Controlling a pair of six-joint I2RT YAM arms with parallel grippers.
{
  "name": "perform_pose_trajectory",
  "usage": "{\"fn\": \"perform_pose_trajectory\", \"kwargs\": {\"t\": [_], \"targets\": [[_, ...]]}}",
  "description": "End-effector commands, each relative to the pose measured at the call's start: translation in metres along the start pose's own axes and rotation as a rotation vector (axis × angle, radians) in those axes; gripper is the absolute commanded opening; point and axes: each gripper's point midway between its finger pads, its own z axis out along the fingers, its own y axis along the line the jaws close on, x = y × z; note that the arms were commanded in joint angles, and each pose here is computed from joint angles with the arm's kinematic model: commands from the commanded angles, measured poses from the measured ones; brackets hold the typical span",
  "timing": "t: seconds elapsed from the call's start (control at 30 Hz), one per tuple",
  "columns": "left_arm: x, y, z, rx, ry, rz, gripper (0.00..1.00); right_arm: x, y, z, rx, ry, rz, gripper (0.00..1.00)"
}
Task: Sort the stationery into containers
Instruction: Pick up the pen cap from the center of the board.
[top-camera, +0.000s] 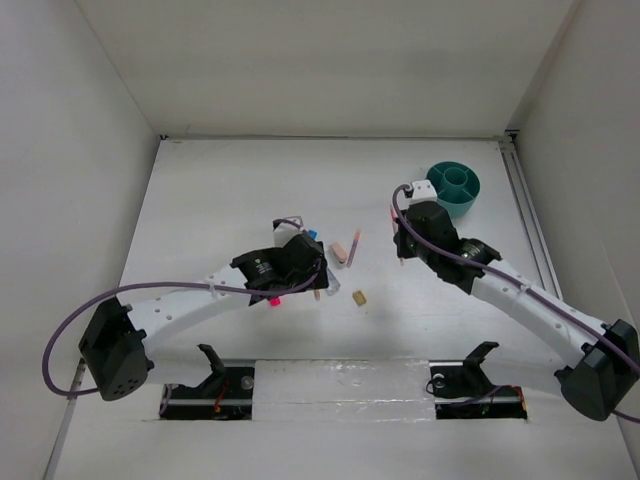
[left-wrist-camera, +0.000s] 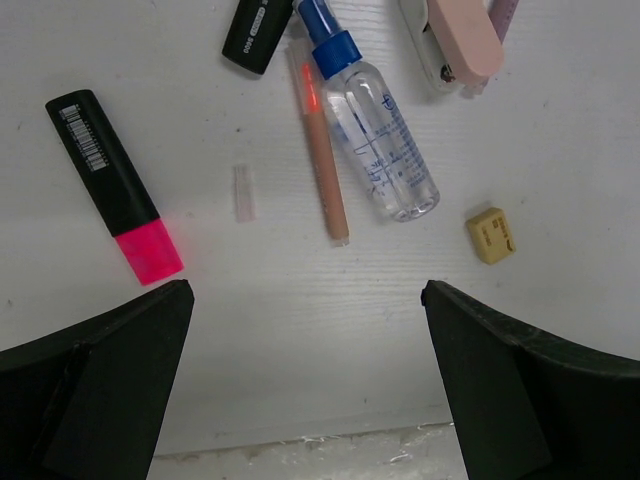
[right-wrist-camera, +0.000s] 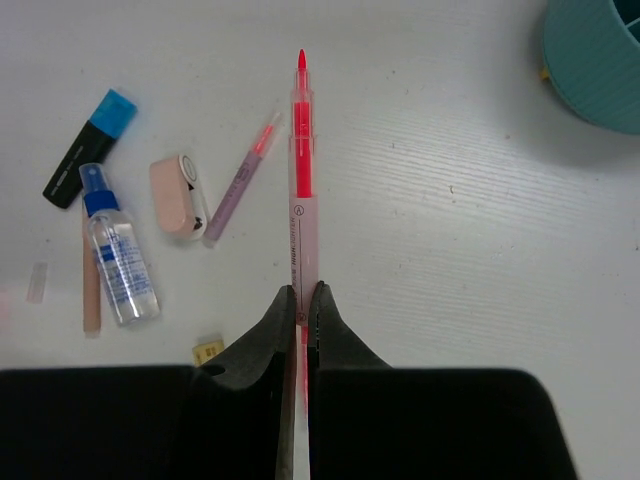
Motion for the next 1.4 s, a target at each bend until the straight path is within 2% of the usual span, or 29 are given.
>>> {"fn": "perform_pose_trajectory", "kwargs": {"t": [0.0,0.07,0.27,0.4,0.47,0.67,1.0,1.37], "targets": [[-0.007,0.002,0.005,-0.017,-0.053,-0.061,0.99,-0.006,-0.001,-0.011,-0.001,-0.029,-0.025,0.0],[-0.004,0.011,0.019,-0.062,-0.037,-0.067,0.93,-0.008,0.001,-0.014,-0.012,-0.036,-0.027,0.0],[0.008,0.016,0.04,-0.112,-0.002,-0.049,0.9,-0.006,0.0,-0.015,-0.012,-0.037,-0.026,0.0],[0.008,0.024,0.051,-0.147,-0.001,-0.059,0.78,-0.003,0.005,-0.015,-0.029,-0.035,-0.031,0.0],[0.007,0.028,0.053,-0.154,-0.004,-0.07,0.77,-0.005,0.005,-0.014,-0.032,-0.043,-0.037,0.0],[0.004,0.036,0.061,-0.168,-0.011,-0.087,0.57,-0.002,0.01,-0.013,-0.045,-0.032,-0.045,0.0],[0.017,0.035,0.075,-0.166,0.026,-0.072,0.57,0.0,0.015,-0.015,-0.061,-0.03,-0.055,0.0],[0.032,0.044,0.084,-0.209,0.073,-0.055,0.52,0.0,0.013,-0.021,-0.051,-0.036,-0.06,0.0]]}}
